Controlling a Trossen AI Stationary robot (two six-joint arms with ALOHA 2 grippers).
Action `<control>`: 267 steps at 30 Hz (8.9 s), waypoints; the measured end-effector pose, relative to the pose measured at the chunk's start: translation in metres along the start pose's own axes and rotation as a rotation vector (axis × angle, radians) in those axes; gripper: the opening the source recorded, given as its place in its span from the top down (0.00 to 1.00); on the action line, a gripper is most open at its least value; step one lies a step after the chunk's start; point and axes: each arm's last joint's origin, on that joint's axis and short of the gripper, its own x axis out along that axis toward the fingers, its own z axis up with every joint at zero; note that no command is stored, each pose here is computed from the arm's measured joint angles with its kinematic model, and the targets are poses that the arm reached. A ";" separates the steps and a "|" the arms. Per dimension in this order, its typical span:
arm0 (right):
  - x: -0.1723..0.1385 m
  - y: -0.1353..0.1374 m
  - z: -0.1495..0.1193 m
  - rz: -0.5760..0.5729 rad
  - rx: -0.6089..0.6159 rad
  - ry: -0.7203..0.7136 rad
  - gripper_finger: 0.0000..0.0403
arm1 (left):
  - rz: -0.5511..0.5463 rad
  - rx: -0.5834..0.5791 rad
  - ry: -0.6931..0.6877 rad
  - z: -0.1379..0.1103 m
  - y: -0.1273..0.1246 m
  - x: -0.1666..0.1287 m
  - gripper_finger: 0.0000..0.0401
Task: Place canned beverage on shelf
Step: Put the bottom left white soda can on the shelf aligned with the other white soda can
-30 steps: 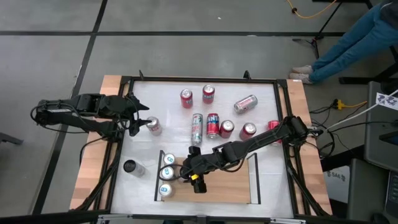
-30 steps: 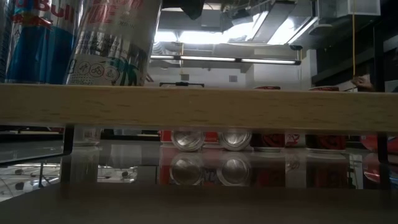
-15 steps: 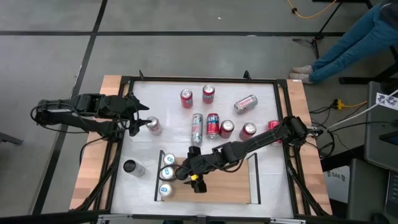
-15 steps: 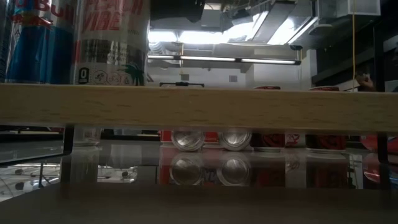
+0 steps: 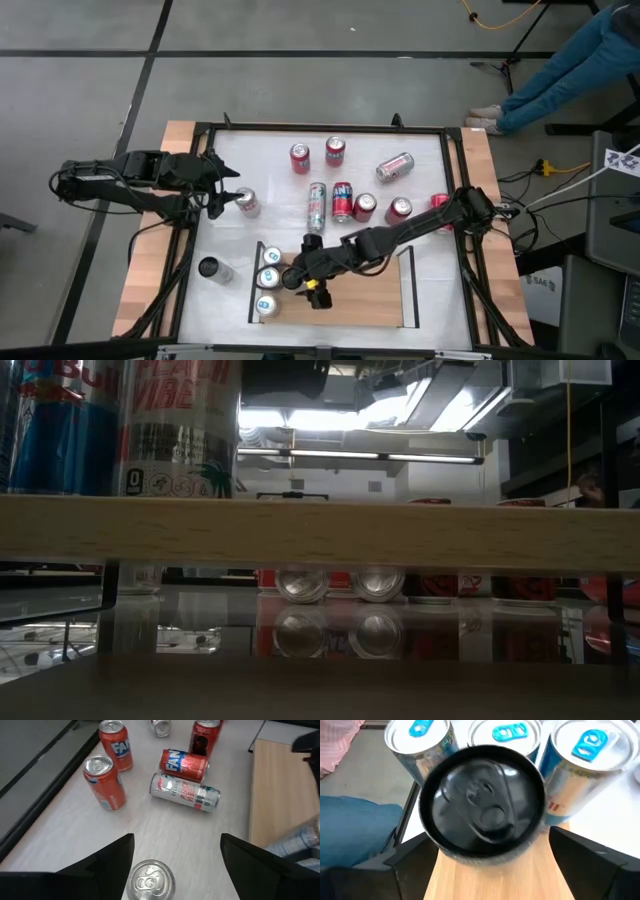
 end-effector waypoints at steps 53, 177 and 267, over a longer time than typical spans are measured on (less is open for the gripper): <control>-0.038 0.017 -0.024 -0.066 -0.085 0.286 0.10 | 0.284 -1.079 0.923 -0.024 -0.108 -0.002 0.28; -0.039 0.016 -0.028 -0.080 -0.126 0.322 0.10 | -0.058 -0.029 0.737 0.011 -0.174 0.007 0.39; -0.089 -0.143 0.058 -0.254 -0.118 0.029 0.10 | 0.045 0.358 0.169 0.132 -0.090 0.037 0.39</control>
